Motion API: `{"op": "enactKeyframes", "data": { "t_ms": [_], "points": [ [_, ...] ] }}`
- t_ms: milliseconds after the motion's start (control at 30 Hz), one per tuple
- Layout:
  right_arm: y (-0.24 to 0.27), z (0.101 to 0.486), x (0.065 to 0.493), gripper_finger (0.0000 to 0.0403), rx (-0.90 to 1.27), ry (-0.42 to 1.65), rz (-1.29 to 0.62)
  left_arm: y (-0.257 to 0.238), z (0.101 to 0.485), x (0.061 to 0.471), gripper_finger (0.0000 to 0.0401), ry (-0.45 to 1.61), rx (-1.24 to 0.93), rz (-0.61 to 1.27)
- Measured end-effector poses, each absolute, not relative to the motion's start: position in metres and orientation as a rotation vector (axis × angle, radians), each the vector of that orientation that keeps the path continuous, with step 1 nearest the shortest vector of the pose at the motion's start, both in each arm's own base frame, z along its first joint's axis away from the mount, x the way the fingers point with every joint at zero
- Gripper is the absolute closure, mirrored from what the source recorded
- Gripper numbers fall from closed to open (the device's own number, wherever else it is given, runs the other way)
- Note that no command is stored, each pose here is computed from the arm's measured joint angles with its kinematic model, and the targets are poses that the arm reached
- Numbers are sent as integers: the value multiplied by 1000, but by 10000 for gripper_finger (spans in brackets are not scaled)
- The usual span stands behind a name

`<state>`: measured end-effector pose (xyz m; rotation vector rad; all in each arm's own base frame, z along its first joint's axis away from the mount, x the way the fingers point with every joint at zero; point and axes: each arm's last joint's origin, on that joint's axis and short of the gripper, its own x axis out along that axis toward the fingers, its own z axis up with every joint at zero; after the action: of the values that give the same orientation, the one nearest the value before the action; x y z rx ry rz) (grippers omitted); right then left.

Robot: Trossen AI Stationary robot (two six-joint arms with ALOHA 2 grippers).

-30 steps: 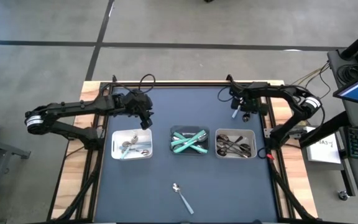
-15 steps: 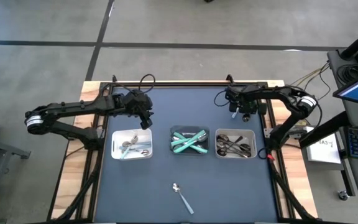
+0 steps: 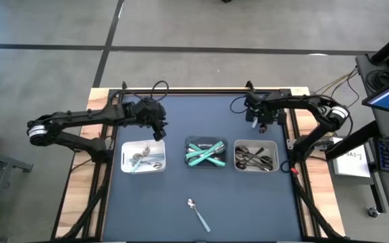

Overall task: Sort silverware by color (type)
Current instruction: Put the black spoon into the gray bin

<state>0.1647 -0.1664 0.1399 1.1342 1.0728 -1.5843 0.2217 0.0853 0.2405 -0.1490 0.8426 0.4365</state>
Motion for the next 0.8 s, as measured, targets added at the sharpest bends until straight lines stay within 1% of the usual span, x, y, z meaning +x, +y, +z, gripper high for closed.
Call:
{"op": "enactKeyframes", "data": {
  "t_ms": [167, 367, 467, 600, 800],
  "points": [
    [-166, 142, 165, 392, 1127, 1066, -1569, 85, 235, 221, 301, 835, -160, 430],
    [-166, 144, 179, 393, 1110, 1000, -1440, 84, 233, 221, 301, 836, -180, 432],
    [-162, 148, 182, 393, 1102, 994, -1410, 84, 233, 221, 301, 836, -178, 431],
    [-157, 159, 181, 393, 1090, 961, -1388, 84, 233, 221, 301, 838, -169, 424],
    [-149, 189, 175, 393, 1080, 815, -1341, 85, 227, 225, 301, 858, -158, 401]
  ]
}}
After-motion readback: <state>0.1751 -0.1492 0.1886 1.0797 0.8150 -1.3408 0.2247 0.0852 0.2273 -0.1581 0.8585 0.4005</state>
